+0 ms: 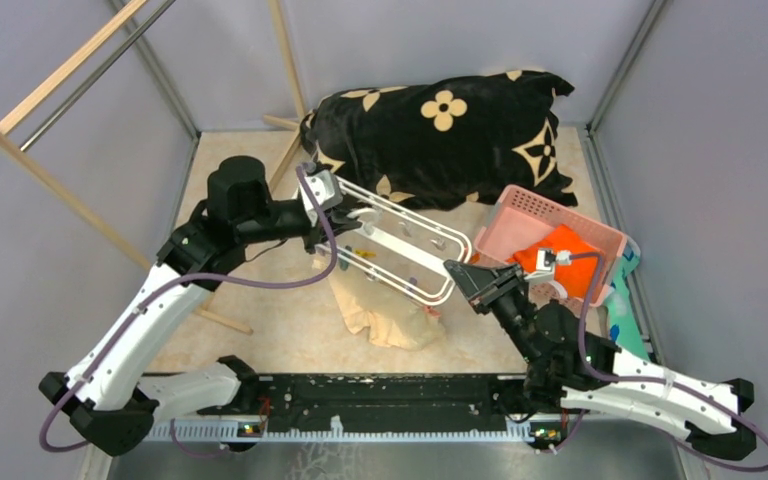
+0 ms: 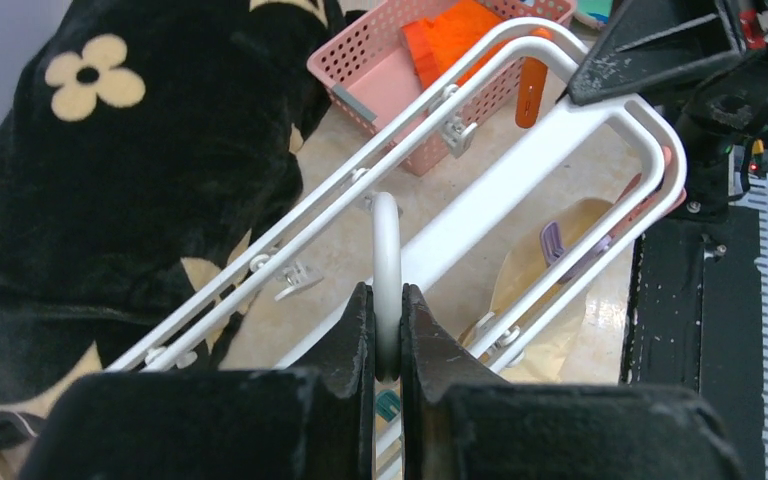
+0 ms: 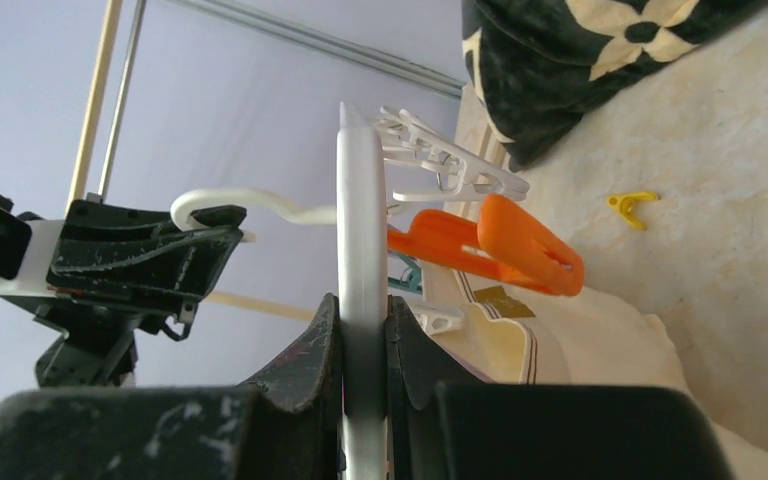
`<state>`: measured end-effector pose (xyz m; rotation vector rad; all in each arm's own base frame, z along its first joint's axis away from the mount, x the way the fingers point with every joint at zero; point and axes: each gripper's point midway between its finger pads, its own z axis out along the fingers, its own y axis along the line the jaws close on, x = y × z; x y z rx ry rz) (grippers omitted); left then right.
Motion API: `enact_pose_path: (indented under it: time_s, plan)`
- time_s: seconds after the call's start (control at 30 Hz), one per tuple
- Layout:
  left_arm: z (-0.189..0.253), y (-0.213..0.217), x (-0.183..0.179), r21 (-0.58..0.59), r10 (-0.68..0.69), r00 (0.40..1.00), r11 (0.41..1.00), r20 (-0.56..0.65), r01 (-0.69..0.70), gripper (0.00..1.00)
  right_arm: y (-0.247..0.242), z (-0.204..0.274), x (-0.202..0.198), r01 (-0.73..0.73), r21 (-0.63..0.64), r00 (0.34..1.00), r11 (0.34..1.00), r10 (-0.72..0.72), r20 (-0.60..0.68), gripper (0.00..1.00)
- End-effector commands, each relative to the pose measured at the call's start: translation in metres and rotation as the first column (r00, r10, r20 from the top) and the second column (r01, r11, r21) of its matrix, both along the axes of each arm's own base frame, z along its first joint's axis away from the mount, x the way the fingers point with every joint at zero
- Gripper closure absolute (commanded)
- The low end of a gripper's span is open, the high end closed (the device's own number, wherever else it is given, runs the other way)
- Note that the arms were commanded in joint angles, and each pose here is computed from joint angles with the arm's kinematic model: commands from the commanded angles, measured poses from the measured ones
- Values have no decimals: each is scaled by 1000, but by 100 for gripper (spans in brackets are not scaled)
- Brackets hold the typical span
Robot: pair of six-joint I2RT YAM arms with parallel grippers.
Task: Clip the underwear to the hanger
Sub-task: Pick up the hanger at the center of the board.
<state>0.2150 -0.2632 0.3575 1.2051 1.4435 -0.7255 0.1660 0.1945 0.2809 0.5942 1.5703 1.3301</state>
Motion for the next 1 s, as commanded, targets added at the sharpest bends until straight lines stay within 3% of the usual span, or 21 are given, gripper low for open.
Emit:
enact_pose_path:
  time_s: [0.0, 0.13, 0.23, 0.43, 0.6, 0.7, 0.97]
  plan:
    - [45, -3, -37, -65, -196, 952, 974, 237, 217, 100, -3, 30, -13, -73, 88, 997, 993, 70, 33, 100]
    - [56, -2, -47, -68, -237, 926, 961, 294, 268, 92, -7, 34, -25, -130, 117, 991, 985, 132, -5, 100]
    - [62, -1, -46, -80, -220, 928, 964, 302, 254, 66, -10, 40, -31, -156, 157, 987, 975, 159, -13, 100]
    - [69, 1, -40, -120, -163, 942, 971, 294, 206, 38, -13, 49, -32, -159, 278, 986, 947, 166, -2, 100]
    - [83, 15, -18, -242, 50, 962, 970, 269, 17, 18, -8, 52, -29, -160, 356, 986, 921, 169, 7, 100]
    - [93, 29, -4, -340, 202, 957, 933, 210, -122, 11, -7, 51, -25, -142, 398, 988, 906, 153, 4, 100]
    - [107, 65, 11, -438, 433, 902, 811, 3, -388, 10, 7, 71, -9, -99, 499, 995, 861, 93, 37, 100]
